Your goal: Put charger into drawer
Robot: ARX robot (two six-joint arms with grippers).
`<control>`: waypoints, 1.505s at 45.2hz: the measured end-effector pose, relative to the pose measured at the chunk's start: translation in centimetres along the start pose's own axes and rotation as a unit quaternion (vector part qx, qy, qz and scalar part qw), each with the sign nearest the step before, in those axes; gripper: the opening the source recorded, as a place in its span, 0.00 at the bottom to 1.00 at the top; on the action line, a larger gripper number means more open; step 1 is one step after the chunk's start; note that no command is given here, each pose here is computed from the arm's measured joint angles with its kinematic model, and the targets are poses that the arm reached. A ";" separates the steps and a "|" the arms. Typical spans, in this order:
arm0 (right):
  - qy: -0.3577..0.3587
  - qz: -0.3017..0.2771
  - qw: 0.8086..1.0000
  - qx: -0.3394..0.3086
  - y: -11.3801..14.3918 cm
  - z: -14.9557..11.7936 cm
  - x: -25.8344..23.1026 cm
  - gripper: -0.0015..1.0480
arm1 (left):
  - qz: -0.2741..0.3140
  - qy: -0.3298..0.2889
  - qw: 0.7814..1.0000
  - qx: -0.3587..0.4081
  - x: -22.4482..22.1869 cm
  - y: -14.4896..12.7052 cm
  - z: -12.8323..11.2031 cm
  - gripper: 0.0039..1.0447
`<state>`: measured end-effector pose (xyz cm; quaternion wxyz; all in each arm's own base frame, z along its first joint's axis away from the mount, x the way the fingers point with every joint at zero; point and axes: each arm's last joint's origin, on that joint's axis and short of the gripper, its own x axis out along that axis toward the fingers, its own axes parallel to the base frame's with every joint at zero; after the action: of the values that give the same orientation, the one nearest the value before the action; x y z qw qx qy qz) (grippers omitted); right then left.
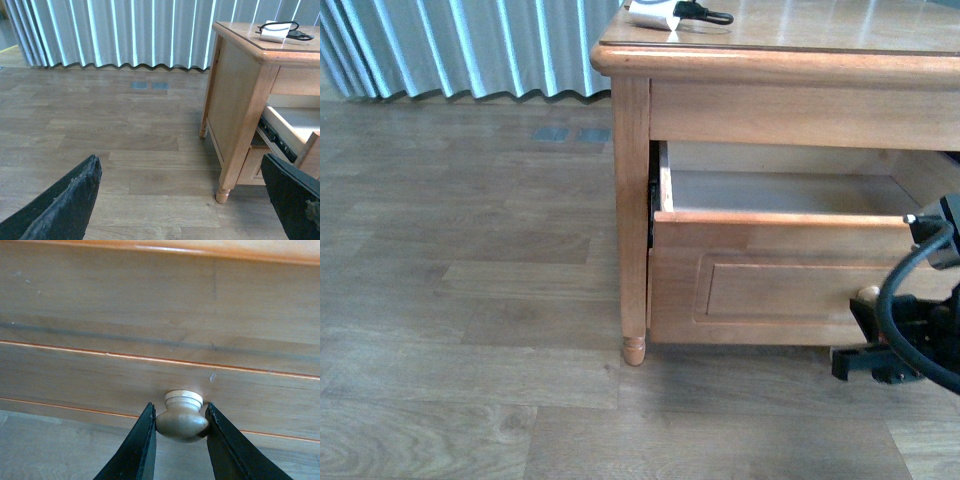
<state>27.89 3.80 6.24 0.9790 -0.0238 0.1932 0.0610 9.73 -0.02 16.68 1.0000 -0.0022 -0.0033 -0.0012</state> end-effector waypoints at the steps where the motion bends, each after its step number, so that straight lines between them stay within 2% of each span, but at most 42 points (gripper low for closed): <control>1: 0.002 0.003 1.000 0.000 -0.1 -0.1 -0.4 0.23 | 0.000 0.000 1.000 0.000 0.0 0.0 0.0 0.94; 14: 0.019 0.009 1.000 -0.007 -1.0 -1.5 -4.2 0.24 | 0.000 0.000 1.000 0.000 0.0 0.0 0.0 0.94; 17: 0.018 0.003 1.000 -0.006 -1.1 -1.5 -4.5 0.33 | 0.000 0.000 1.000 0.000 0.0 0.0 0.0 0.94; 25: -0.036 -0.024 0.999 0.000 -1.8 1.0 -5.4 0.60 | 0.000 0.000 1.000 0.000 0.0 0.0 0.0 0.94; 37: -0.038 -0.003 0.999 0.005 -2.0 2.1 -8.1 0.94 | 0.000 0.000 1.000 0.000 0.0 0.0 0.0 0.94; 56: -0.087 -0.028 0.995 0.033 -5.0 6.2 -13.8 0.92 | 0.000 0.000 1.000 0.000 0.0 0.0 0.0 0.94; 68: -0.109 -0.058 0.990 0.063 -7.5 6.4 -16.8 0.92 | 0.000 0.000 1.000 0.000 0.0 0.0 0.0 0.94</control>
<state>15.85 -5.01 18.74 0.9956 0.0340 0.0869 -0.0058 9.73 -0.02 16.68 1.0000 -0.0022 -0.0033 -0.0012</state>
